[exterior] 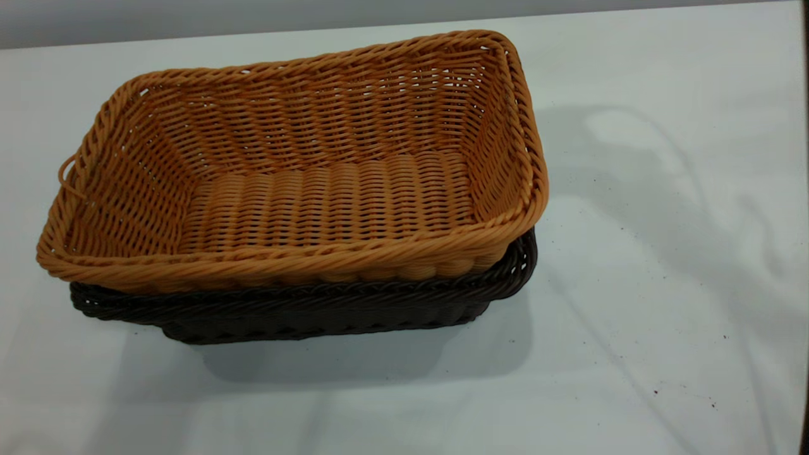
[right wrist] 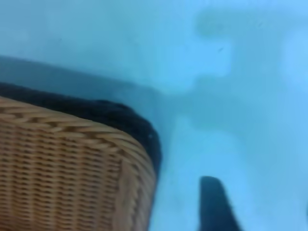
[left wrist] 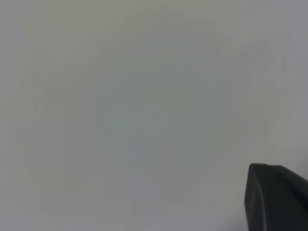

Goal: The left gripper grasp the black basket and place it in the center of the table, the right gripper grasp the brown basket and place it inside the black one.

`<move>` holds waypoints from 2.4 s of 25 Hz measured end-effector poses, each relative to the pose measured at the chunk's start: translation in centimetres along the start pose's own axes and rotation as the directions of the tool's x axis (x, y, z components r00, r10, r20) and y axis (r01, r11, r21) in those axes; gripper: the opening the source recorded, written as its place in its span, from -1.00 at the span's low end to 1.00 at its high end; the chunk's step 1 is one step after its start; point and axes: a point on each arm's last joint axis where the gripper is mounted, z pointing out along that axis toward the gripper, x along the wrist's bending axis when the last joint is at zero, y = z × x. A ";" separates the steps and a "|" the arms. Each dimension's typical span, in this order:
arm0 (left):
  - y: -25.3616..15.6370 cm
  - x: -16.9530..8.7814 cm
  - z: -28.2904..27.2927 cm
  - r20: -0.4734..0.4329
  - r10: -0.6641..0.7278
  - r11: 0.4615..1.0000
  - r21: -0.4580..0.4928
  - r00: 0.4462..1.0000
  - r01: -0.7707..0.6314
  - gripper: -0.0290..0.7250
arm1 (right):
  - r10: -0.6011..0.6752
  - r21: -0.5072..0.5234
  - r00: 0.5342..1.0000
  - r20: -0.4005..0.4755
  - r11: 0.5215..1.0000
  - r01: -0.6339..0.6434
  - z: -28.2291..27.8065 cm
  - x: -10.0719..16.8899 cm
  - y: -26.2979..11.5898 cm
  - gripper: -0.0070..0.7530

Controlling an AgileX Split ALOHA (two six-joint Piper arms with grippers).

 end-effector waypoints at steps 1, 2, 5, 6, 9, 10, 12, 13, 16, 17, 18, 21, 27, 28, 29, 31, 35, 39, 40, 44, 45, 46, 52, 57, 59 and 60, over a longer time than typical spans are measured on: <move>-0.2 0.1 0.0 -0.010 -0.015 1.000 0.016 1.000 0.015 -0.93 | -0.014 -0.024 1.000 0.004 1.000 0.014 -1.0 0.0 -0.1 -0.23; -0.2 0.3 -0.1 -0.018 -0.032 0.999 0.024 0.999 0.033 -0.93 | -0.028 -0.043 1.000 0.010 0.999 0.029 -1.9 0.0 -0.3 -0.41; -0.5 0.8 -0.6 -0.014 -0.087 0.995 0.037 0.996 0.088 -0.93 | -0.063 -0.125 0.998 0.013 0.990 0.064 -5.6 0.0 -1.0 -0.85; -0.6 1.0 -0.8 -0.007 -0.118 0.992 0.042 0.993 0.119 -0.93 | -0.065 -0.158 0.998 0.011 0.985 0.066 -7.0 0.1 -1.4 -0.91; -1.0 1.7 -1.5 0.006 -0.184 0.981 0.068 0.983 0.183 -0.93 | -0.072 -0.252 0.997 0.006 0.965 0.072 -11.1 0.1 -2.7 -0.97; -1.3 2.1 -1.8 0.005 -0.210 0.974 0.082 0.978 0.209 -0.93 | -0.081 -0.286 0.997 0.006 0.955 0.079 -12.6 0.2 -3.3 -0.98; -1.8 3.0 -2.5 -0.005 -0.262 0.958 0.115 0.965 0.261 -0.93 | -0.095 -0.348 0.995 0.007 0.933 0.091 -15.3 0.2 -4.5 -0.98; -2.1 3.5 -3.0 -0.008 -0.293 0.948 0.128 0.956 0.291 -0.93 | -0.097 -0.382 0.995 0.006 0.920 0.092 -16.7 0.2 -5.3 -0.98; -3.3 5.0 -4.5 -0.020 -0.377 0.911 0.173 0.926 0.375 -0.93 | -0.103 -0.475 0.995 0.003 0.875 0.092 -20.7 0.1 -7.7 -0.98; -3.7 5.6 -5.1 -0.019 -0.401 0.899 0.186 0.916 0.397 -0.93 | -0.105 -0.505 0.994 0.002 0.858 0.092 -21.9 0.0 -8.6 -0.98; -4.1 6.1 -5.6 -0.017 -0.420 0.889 0.196 0.908 0.414 -0.93 | -0.107 -0.530 0.994 0.002 0.843 0.091 -23.0 0.0 -9.6 -0.98; -5.4 7.2 -7.4 0.019 -0.471 0.856 0.253 0.882 0.451 -0.93 | -0.115 -0.571 0.993 -0.005 0.816 0.091 -25.0 -0.2 -12.4 -0.98; -7.9 8.2 -10.6 0.151 -0.532 0.811 0.373 0.833 0.450 -0.93 | -0.126 -0.599 0.992 -0.014 0.796 0.093 -26.1 -0.8 -18.3 -0.98; -8.1 8.2 -11.1 0.191 -0.535 0.814 0.375 0.823 0.443 -0.93 | -0.127 -0.601 0.992 -0.014 0.794 0.093 -26.0 -0.9 -19.3 -0.98; -8.3 8.3 -11.6 0.228 -0.533 0.821 0.374 0.815 0.432 -0.93 | -0.127 -0.603 0.992 -0.015 0.792 0.093 -26.0 -1.0 -20.3 -0.98; -8.6 8.2 -12.6 0.307 -0.537 0.827 0.377 0.786 0.417 -0.93 | -0.130 -0.610 0.991 -0.012 0.786 0.096 -25.9 -1.3 -22.1 -0.98; -9.2 8.3 -14.4 0.450 -0.525 0.847 0.360 0.722 0.391 -0.93 | -0.148 -0.632 0.989 0.007 0.766 0.119 -25.6 -1.8 -25.8 -0.98; -9.8 8.6 -16.0 0.535 -0.507 0.862 0.322 0.676 0.392 -0.93 | -0.168 -0.657 0.985 0.024 0.740 0.142 -25.1 -2.3 -29.2 -0.98; -10.0 8.8 -16.3 0.542 -0.505 0.863 0.309 0.672 0.399 -0.93 | -0.171 -0.663 0.985 0.027 0.735 0.145 -24.9 -2.4 -30.0 -0.98; -11.1 9.8 -17.5 0.548 -0.519 0.852 0.269 0.656 0.450 -0.93 | -0.173 -0.684 0.984 0.030 0.715 0.146 -23.7 -2.9 -33.2 -0.98; -11.3 10.0 -17.9 0.559 -0.522 0.848 0.258 0.645 0.462 -0.93 | -0.174 -0.687 0.984 0.031 0.712 0.147 -23.3 -3.0 -33.9 -0.98; -11.6 10.2 -18.4 0.579 -0.515 0.849 0.244 0.632 0.469 -0.93 | -0.175 -0.689 0.984 0.032 0.709 0.149 -22.8 -3.2 -34.6 -0.98; -13.2 9.2 -20.8 0.729 -0.416 0.878 0.166 0.543 0.450 -0.93 | -0.184 -0.698 0.983 0.015 0.702 0.142 -19.2 -3.7 -38.4 -0.98; -15.4 6.2 -20.8 0.778 -0.382 0.900 0.191 0.499 0.391 -0.93 | -0.205 -0.714 0.979 0.009 0.684 0.150 -16.2 -4.0 -40.6 -0.98; -16.4 4.9 -20.5 0.780 -0.373 0.911 0.205 0.502 0.358 -0.93 | -0.226 -0.747 0.974 0.014 0.645 0.160 -15.4 -4.0 -41.0 -0.98; -16.8 4.2 -20.2 0.778 -0.371 0.916 0.216 0.507 0.339 -0.93 | -0.234 -0.749 0.972 0.015 0.642 0.166 -14.9 -4.0 -41.2 -0.98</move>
